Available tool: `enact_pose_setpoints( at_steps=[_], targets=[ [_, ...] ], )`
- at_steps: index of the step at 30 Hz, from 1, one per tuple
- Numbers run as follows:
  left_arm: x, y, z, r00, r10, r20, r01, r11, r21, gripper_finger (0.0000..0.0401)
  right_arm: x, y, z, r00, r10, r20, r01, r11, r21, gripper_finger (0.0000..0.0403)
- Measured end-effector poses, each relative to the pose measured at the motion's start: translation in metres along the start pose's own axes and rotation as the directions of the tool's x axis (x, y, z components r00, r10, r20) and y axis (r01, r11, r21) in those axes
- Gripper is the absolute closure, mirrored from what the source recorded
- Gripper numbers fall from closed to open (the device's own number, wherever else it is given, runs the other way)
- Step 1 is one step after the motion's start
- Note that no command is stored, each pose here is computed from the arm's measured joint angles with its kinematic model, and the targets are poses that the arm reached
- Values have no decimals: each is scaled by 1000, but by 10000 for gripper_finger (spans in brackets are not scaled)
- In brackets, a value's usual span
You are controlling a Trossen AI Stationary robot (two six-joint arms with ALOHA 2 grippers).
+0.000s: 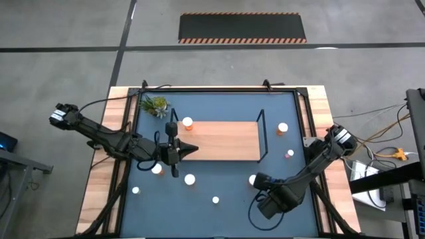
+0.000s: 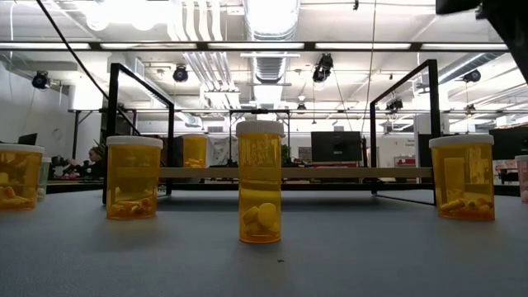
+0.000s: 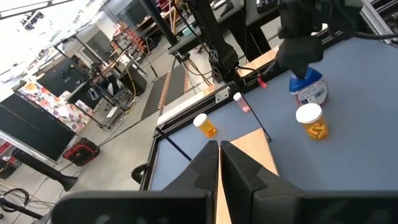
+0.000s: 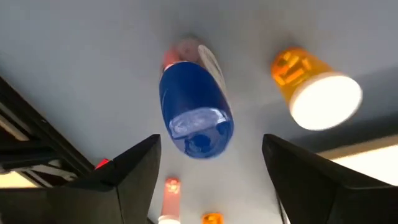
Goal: Pick and place medicine bottles onto shelf by color
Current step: Put the blue pill bottle on to the shelf
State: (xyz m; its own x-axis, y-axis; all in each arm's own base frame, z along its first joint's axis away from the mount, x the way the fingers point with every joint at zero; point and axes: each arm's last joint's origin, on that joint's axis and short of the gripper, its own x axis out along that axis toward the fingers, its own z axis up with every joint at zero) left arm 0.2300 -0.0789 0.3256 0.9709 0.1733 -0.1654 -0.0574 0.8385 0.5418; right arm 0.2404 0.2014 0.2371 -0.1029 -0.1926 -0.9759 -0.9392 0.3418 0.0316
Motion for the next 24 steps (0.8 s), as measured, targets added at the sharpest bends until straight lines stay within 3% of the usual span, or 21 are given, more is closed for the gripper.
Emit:
enact_pose_setpoints(
  at_steps=[7,13,21,24],
  targets=[
    [0,0,0,1000,1,0,-1,1000,1,401,24,4,-2,999,27,-45,-30,998,-63,146],
    [0,0,0,1000,2,3,-2,1000,-1,401,35,2,5,999,21,38,-18,996,-89,160],
    [1,0,0,1000,2,1,-2,1000,0,401,36,2,8,993,72,94,-66,996,-61,235],
    [1,0,1,1000,5,7,-5,1000,-5,401,35,3,8,992,79,101,-77,997,-18,239]
  ],
)
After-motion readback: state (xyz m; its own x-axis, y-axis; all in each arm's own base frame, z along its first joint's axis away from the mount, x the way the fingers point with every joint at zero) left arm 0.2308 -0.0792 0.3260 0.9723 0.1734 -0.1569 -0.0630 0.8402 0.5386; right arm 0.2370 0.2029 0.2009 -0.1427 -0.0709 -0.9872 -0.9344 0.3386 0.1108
